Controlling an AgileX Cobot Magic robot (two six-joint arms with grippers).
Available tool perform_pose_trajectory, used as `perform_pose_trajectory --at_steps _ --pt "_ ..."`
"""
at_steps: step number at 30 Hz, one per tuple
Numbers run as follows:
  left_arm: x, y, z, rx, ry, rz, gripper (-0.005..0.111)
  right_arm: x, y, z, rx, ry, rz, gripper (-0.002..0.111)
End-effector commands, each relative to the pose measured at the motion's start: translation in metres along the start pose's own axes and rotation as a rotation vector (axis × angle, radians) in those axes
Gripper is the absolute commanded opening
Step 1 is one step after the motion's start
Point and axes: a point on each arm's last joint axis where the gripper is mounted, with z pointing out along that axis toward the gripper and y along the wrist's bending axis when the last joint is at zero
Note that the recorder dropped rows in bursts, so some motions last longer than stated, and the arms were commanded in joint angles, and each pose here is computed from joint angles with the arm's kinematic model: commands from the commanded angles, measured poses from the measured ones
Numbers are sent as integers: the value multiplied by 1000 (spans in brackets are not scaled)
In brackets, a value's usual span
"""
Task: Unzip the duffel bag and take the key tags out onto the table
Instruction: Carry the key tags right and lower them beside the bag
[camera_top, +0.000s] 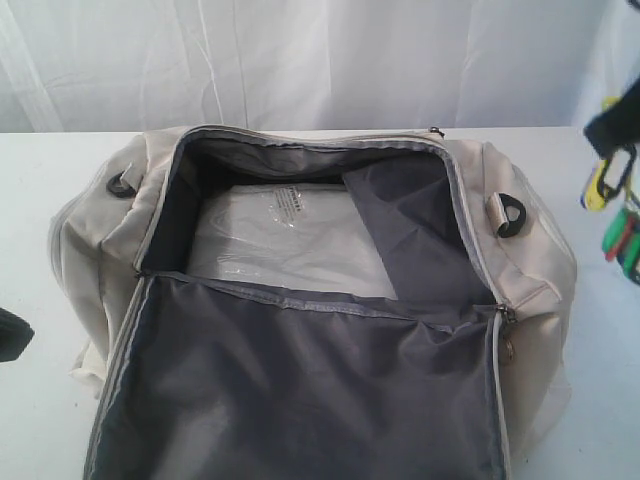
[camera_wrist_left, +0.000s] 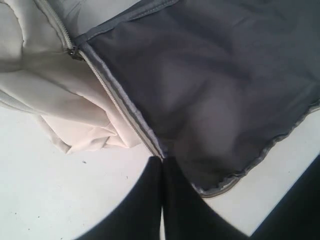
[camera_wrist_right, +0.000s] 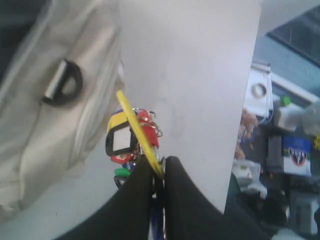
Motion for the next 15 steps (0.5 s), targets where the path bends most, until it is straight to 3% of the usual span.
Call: perform_pose_trajectory --at_steps 1,8,15 --pt "2 -2 0 13 1 -16 0 26 3 46 37 134 24 0" --pt "2 -2 0 12 -1 -16 0 50 22 115 -5 242 18 0" --pt "2 -2 0 11 -3 -16 0 52 45 157 -96 306 51 0"
